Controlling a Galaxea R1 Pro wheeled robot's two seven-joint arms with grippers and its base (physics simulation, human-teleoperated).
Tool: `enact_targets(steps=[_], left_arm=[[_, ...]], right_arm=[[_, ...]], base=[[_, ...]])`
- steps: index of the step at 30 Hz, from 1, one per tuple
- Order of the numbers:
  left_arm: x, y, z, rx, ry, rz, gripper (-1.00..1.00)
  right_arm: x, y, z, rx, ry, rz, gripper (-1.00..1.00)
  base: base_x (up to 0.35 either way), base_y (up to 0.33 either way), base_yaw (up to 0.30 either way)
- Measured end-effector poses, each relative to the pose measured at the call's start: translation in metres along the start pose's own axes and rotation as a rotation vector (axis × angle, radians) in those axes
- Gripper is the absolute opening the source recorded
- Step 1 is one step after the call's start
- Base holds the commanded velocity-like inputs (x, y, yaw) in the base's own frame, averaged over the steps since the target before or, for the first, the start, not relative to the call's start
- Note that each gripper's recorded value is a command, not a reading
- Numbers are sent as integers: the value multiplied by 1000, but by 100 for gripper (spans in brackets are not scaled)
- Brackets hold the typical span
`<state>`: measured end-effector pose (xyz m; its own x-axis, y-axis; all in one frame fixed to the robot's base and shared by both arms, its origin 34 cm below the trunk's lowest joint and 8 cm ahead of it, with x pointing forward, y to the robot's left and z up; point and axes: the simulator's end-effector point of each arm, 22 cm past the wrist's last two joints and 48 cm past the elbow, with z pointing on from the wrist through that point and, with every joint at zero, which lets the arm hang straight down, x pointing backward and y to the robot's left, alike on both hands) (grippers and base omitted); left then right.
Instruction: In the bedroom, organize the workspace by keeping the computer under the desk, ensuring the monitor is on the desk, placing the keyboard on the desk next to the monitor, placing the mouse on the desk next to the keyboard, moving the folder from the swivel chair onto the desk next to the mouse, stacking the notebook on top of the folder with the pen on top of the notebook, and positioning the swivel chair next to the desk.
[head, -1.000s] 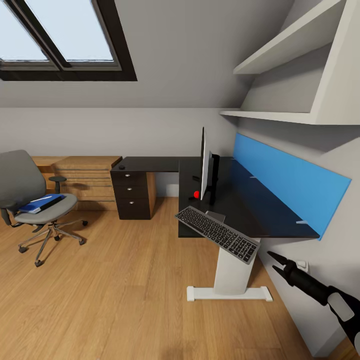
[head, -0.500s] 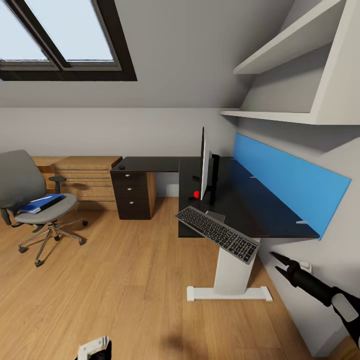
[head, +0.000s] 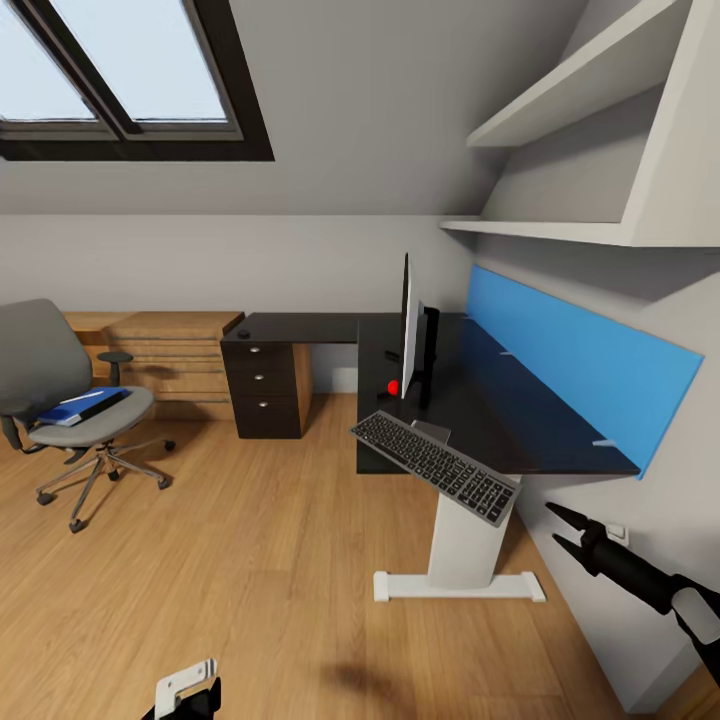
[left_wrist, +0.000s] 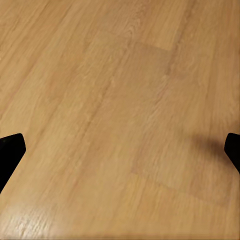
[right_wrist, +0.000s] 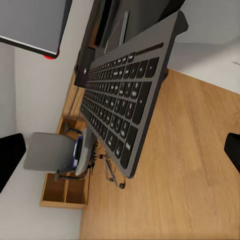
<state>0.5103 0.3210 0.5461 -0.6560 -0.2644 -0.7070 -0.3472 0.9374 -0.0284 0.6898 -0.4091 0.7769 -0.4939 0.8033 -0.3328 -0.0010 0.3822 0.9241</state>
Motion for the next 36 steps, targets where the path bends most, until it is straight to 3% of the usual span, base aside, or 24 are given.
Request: enact_targets(steps=[16,22,36], left_arm=[[22,2,19,-2,1,0,100],[31,2,26,-2,0,0,100],[31,3,26,-3,1,1,100]], right_arm=[[12,-25,2,-14,5,14,100],[18,-33,3,-21,12,42,100],[15,-25,3,-59,0,100,100]], base=[[0,0,0],[0,0,0],[0,0,0]])
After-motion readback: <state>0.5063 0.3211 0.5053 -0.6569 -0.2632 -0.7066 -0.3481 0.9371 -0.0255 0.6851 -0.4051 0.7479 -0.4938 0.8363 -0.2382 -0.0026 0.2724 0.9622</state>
